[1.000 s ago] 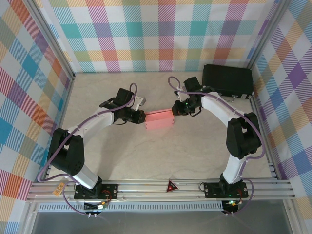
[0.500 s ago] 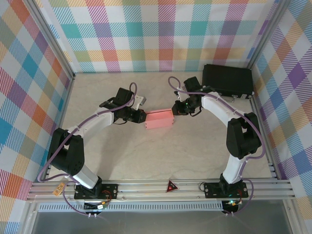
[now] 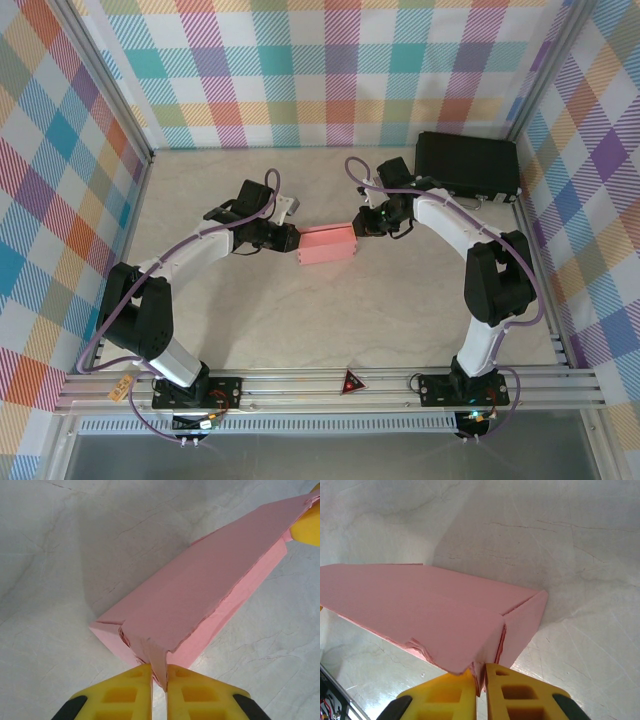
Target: Fold the paper box
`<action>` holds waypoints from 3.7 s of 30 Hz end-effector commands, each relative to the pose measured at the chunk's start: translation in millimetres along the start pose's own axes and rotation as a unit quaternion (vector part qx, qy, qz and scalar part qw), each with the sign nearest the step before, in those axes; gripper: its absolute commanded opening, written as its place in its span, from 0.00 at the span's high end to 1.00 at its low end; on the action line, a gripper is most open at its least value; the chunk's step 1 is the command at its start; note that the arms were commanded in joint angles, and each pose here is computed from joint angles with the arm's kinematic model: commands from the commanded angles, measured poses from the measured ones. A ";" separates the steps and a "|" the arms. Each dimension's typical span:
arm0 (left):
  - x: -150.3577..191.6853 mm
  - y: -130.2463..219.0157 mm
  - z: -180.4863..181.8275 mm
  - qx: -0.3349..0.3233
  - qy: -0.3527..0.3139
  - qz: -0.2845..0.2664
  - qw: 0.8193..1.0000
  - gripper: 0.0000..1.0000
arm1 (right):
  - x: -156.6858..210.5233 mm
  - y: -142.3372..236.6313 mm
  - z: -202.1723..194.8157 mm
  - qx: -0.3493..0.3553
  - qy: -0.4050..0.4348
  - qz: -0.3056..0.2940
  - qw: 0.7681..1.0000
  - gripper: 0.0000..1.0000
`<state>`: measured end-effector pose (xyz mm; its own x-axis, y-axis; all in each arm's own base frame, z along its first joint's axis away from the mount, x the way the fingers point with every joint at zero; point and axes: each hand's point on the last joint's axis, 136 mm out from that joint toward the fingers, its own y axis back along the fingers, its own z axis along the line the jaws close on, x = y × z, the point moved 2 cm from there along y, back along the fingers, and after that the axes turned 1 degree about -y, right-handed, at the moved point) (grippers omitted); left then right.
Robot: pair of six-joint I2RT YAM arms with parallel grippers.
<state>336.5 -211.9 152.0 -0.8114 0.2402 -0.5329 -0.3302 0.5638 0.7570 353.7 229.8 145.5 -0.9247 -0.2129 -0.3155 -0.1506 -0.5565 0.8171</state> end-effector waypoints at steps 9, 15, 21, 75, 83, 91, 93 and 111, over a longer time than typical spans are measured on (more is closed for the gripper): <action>-18.7 8.0 -11.4 0.032 -0.007 -0.030 0.999 0.83 | -1.8 -2.2 6.7 -0.011 0.000 0.006 1.000 0.86; -12.2 3.9 -2.6 0.008 -0.004 -0.012 1.000 0.90 | -2.2 -1.6 6.7 -0.011 0.000 0.005 1.000 0.87; -0.4 -1.0 4.4 -0.007 0.000 0.014 1.000 0.93 | 2.5 -4.0 5.0 -0.011 -0.003 0.011 1.000 0.88; 8.7 -3.1 -11.4 -0.004 -0.055 0.045 0.997 0.84 | 4.7 -1.8 10.8 -0.013 0.000 -0.012 1.000 0.58; 8.3 -1.4 -12.1 -0.003 -0.051 0.037 0.998 0.76 | 15.4 -8.2 1.7 0.016 0.006 -0.004 1.000 0.58; 2.5 15.4 -28.5 0.030 -0.065 -0.001 0.997 0.64 | 16.5 -11.5 -1.9 0.024 0.003 -0.004 1.000 0.59; 0.0 21.5 -33.1 0.038 -0.068 -0.020 0.997 0.59 | 16.5 -12.1 -2.9 0.027 0.002 -0.004 1.000 0.59; -4.4 23.8 -32.9 0.033 -0.070 -0.030 0.997 0.56 | 5.5 -12.4 -13.3 0.066 0.000 -0.009 0.998 0.60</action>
<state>317.5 -220.7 171.7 -0.7336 0.3150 -0.6021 -0.3351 0.6032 0.7238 351.5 222.6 122.5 -0.9266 -0.1893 -0.3248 -0.2087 -0.4595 0.8633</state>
